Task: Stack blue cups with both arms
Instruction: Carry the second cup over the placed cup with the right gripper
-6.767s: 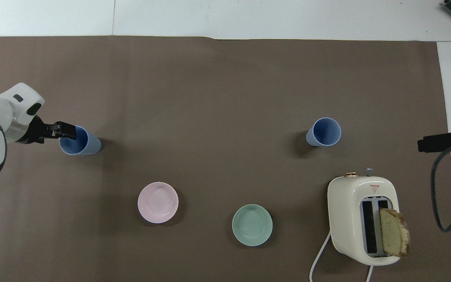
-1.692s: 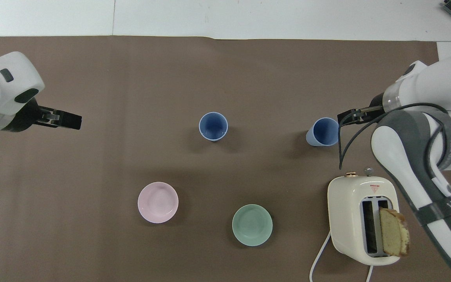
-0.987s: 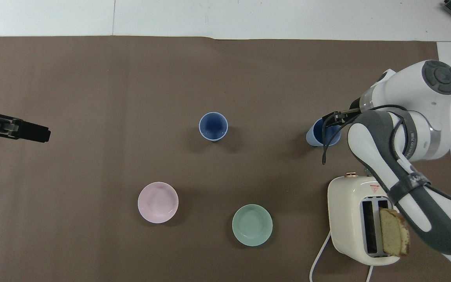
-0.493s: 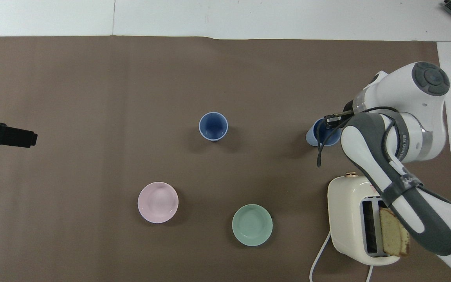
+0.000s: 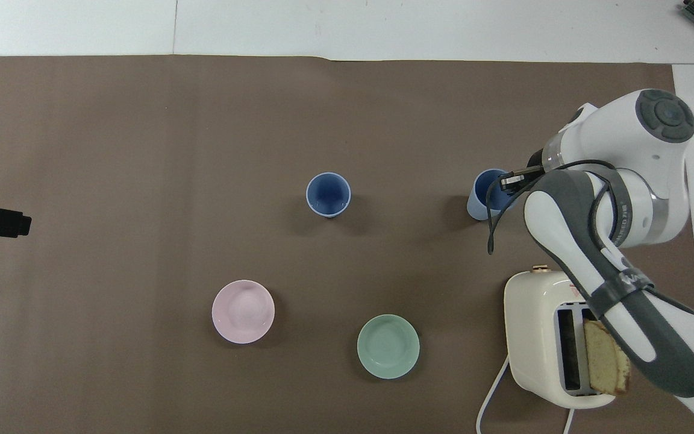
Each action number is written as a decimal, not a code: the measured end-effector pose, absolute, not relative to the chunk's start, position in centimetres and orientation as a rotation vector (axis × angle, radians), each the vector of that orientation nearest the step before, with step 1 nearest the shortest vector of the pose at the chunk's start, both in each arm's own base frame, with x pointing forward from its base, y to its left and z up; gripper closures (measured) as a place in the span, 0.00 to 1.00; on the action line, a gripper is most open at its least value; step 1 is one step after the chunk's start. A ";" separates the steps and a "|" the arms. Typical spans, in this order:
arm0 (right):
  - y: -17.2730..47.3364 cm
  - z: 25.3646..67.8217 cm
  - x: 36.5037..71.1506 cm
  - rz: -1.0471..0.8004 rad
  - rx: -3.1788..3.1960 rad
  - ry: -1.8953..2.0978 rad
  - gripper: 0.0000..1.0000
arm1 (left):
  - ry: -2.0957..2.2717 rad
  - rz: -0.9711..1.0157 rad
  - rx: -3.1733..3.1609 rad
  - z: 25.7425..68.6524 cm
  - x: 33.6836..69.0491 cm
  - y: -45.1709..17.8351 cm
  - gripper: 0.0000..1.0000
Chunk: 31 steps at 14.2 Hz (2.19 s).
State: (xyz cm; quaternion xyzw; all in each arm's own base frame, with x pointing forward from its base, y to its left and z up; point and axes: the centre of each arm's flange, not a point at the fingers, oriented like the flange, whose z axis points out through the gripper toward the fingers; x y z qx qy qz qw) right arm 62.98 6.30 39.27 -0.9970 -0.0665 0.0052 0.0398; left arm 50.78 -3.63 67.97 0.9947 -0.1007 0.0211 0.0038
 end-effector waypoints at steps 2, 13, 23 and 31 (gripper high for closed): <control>7.0 42.5 63.4 0.024 -3.057 -0.157 0.96 | -0.316 0.065 3.117 68.0 50.8 -3.6 0.00; 25.0 53.6 60.5 -0.083 -3.024 0.087 0.96 | -0.317 0.063 3.117 67.9 50.8 -3.7 0.00; 33.3 51.2 61.1 -0.178 -2.970 0.112 0.96 | -0.317 0.062 3.117 67.9 50.8 -3.7 0.00; 35.4 48.3 61.6 -0.157 -2.962 0.113 0.96 | -0.317 0.062 3.117 67.9 50.8 -3.7 0.00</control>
